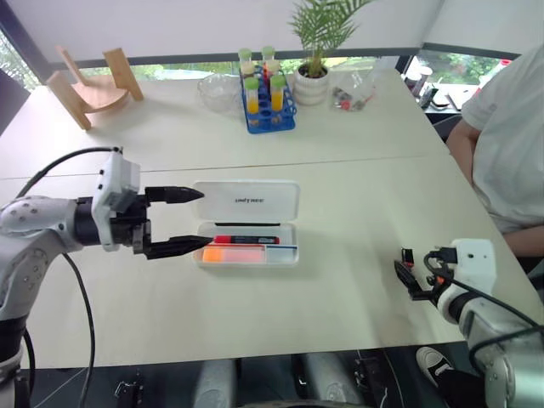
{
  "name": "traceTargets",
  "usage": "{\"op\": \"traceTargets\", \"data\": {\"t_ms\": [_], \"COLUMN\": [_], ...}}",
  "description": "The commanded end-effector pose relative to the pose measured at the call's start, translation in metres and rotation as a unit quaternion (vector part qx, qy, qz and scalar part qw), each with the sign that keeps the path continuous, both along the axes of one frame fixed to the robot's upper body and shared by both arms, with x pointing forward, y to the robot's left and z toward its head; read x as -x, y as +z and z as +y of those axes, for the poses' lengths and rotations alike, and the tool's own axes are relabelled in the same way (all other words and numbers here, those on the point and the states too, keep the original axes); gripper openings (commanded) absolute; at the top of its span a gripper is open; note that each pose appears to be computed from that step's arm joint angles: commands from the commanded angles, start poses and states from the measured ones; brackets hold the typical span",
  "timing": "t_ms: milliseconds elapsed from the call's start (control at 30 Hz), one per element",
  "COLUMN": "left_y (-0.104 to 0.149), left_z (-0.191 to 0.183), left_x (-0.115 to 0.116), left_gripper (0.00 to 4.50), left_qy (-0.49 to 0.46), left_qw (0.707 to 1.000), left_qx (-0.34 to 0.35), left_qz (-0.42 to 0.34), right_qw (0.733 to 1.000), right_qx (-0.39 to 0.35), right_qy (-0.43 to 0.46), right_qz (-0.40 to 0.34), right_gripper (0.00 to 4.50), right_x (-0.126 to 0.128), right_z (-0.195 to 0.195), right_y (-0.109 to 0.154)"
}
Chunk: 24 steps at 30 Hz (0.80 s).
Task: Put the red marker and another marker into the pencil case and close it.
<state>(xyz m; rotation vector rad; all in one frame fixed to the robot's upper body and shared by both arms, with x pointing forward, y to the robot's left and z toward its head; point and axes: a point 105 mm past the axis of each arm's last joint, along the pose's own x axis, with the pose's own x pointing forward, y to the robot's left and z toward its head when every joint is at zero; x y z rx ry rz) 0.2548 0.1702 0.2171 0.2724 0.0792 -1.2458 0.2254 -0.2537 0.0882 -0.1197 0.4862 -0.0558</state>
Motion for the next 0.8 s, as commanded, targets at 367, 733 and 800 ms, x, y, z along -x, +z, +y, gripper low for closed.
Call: {"op": "traceTargets", "data": {"t_ms": [367, 733, 800], "left_y": [0.009, 0.009, 0.009], "left_z": [-0.001, 0.006, 0.009], "left_x": [-0.007, -0.004, -0.004], "left_gripper": [4.5, 4.5, 4.5], "left_qy": [0.007, 0.028, 0.035], "left_qw": [0.999, 0.999, 0.999], "left_qx": [0.004, 0.002, 0.003], "left_qz": [-0.033, -0.032, -0.031], "right_qw": [0.998, 0.998, 0.998], "right_qx": [-0.055, -0.051, -0.044], "right_qy": [-0.004, 0.035, 0.047], "right_qz": [-0.022, -0.012, -0.027], "right_gripper": [4.4, 0.59, 0.03], "right_x": [-0.019, -0.021, -0.025], "right_z": [0.019, 0.034, 0.035], "right_y": [-0.009, -0.015, -0.007]}}
